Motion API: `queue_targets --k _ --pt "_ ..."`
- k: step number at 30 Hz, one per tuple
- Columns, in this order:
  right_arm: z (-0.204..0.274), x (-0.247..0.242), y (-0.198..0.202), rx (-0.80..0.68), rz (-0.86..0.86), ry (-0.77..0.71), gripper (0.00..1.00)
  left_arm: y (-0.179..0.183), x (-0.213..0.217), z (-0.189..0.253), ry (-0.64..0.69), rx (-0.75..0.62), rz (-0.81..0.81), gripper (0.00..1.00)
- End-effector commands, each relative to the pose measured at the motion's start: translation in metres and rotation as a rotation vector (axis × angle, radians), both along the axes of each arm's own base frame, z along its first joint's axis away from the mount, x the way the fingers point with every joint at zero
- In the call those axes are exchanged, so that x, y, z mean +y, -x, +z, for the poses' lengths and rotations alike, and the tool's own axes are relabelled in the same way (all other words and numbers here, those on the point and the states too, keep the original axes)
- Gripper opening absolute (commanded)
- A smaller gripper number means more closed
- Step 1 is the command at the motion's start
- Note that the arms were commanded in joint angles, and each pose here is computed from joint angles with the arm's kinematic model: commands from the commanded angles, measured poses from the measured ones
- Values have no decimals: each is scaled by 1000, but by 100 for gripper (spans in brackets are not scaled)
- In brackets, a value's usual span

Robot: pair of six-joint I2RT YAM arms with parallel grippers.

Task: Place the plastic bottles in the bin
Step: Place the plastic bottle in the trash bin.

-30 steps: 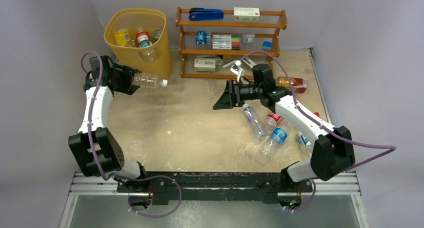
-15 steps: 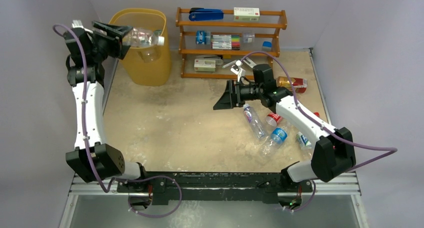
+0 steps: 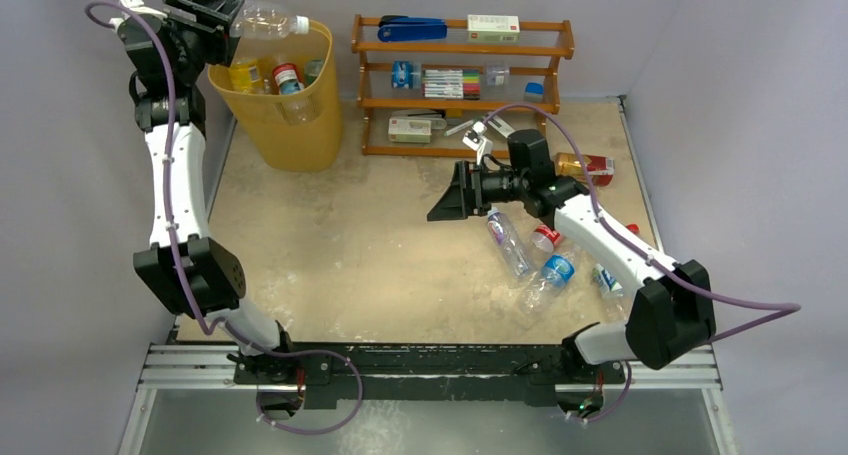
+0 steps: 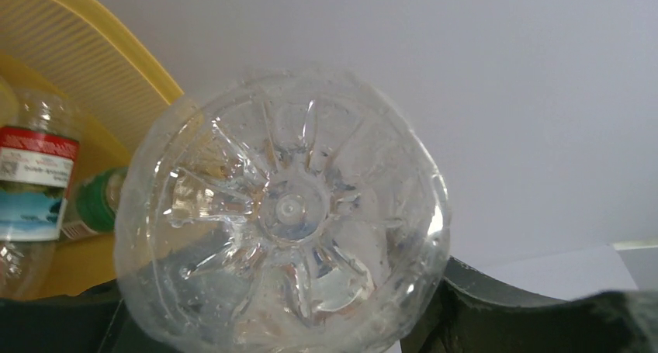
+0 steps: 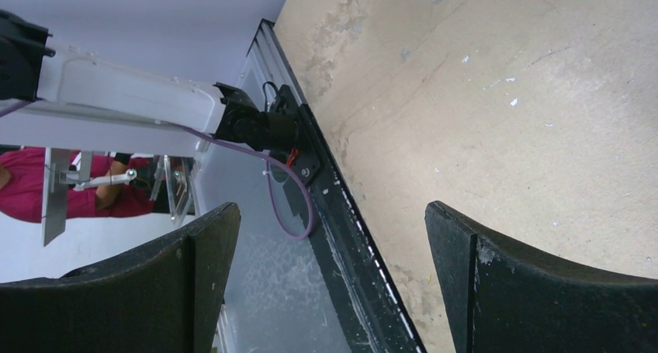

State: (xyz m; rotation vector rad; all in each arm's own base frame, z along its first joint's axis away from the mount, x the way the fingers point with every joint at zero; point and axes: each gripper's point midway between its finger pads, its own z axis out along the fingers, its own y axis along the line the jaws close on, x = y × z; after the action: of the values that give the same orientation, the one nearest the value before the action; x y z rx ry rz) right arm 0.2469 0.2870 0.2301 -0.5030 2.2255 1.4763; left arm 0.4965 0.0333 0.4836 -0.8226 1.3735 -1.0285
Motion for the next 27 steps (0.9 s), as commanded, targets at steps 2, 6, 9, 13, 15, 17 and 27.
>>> queue_targets --k 2,6,9,13,15,17,27 --pt "9 0 5 -28 -2 -15 91 -15 15 37 -117 -150 82 62" --pt "6 0 3 -25 -1 -14 91 -32 23 21 -139 -121 96 62" --pt "5 1 3 -21 0 -12 91 -44 25 5 -139 -89 89 62" --pt "4 1 3 -23 2 -11 91 -59 26 -23 -136 -16 67 63" --pt "3 1 3 -20 2 -9 91 -65 25 -39 -138 39 38 64" --pt "1 0 4 -16 3 -8 91 -69 22 -51 -145 82 11 66" --pt "-2 0 5 -15 8 -9 91 -58 22 -75 -251 224 -17 80"
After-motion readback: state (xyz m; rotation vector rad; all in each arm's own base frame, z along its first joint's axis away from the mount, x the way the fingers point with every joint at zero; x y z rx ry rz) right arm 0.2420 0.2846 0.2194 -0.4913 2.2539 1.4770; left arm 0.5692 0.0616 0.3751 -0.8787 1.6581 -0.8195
